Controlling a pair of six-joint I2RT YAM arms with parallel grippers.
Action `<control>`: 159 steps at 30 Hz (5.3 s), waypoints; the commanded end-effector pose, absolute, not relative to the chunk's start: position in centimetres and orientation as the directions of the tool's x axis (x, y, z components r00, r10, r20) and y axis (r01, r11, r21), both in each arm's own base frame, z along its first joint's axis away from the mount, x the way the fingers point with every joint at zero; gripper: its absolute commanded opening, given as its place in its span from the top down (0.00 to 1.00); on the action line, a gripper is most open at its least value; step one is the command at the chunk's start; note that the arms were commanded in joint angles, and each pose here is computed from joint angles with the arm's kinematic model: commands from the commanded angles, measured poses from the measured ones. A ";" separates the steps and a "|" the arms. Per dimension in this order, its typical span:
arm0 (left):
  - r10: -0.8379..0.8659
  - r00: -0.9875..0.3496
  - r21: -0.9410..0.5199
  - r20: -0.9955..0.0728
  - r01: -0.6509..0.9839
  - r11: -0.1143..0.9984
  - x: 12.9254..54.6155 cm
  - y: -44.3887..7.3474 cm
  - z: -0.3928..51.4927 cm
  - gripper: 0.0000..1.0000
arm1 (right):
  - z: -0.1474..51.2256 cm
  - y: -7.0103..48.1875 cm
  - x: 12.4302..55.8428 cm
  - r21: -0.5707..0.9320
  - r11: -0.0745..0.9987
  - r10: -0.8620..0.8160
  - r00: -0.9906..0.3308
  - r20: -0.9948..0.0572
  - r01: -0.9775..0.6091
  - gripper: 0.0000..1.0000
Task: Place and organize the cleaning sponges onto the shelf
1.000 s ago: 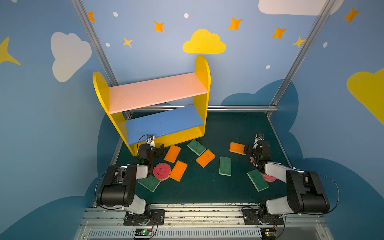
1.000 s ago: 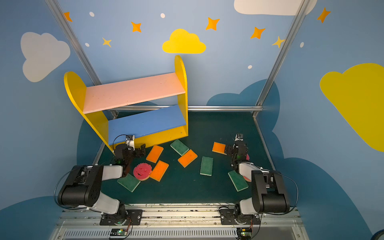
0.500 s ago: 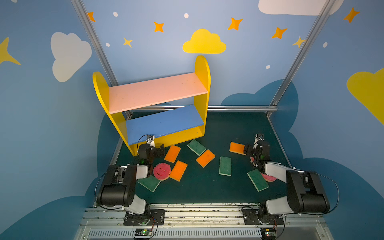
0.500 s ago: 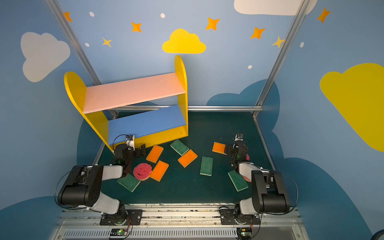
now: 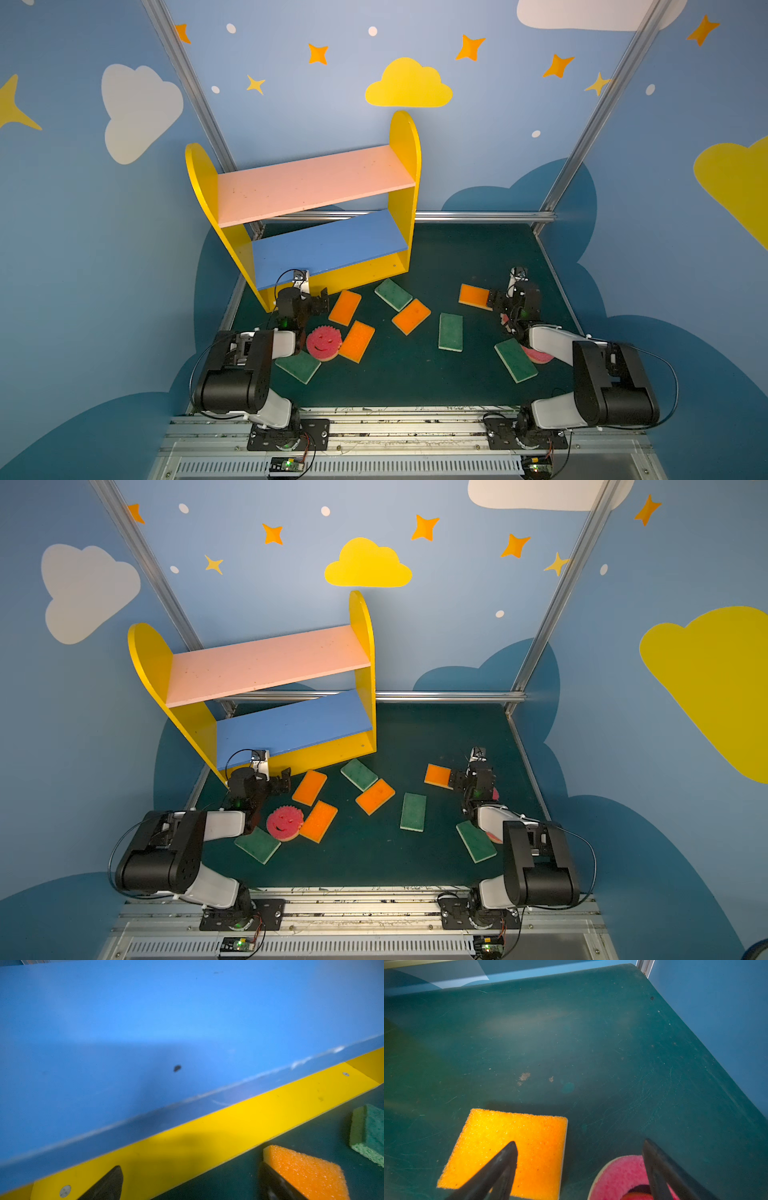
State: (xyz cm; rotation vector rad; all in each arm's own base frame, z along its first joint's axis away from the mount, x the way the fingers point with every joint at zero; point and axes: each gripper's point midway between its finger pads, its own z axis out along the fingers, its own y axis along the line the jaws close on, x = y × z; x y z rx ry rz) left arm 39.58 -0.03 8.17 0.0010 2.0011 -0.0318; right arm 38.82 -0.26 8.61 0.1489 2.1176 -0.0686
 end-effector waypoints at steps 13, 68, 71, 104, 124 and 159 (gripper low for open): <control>-0.176 -0.436 -0.080 -0.883 -0.231 0.970 35.1 3.1 15.9 0.00 | 14.6 -1.7 36.7 0.063 0.942 0.255 -0.582 -0.773 0.329 0.18; -0.533 -0.719 -0.253 -0.445 -0.470 0.846 21.3 -3.2 3.9 0.55 | 13.7 23.0 30.5 0.416 0.852 -0.052 -0.841 -0.539 -0.319 0.18; -0.532 -0.712 -0.253 -0.458 -0.469 0.846 22.0 -3.1 4.1 0.55 | 13.4 23.1 30.5 0.417 0.851 -0.056 -0.844 -0.533 -0.320 0.18; -0.504 -0.719 -0.308 -0.478 -0.400 0.863 26.1 -3.6 5.5 0.89 | 12.4 23.6 30.4 0.408 0.855 -0.082 -0.861 -0.502 -0.319 0.18; -0.358 -0.785 -0.405 -0.505 -0.151 0.902 27.0 -8.1 18.3 0.97 | 13.4 23.0 29.3 0.420 0.851 -0.048 -0.844 -0.534 -0.314 0.18; -0.279 -0.283 -0.232 -0.917 -0.188 0.954 33.7 -3.4 52.1 0.97 | 15.0 25.6 26.6 0.422 0.807 -0.118 -0.813 -0.569 -0.413 0.18</control>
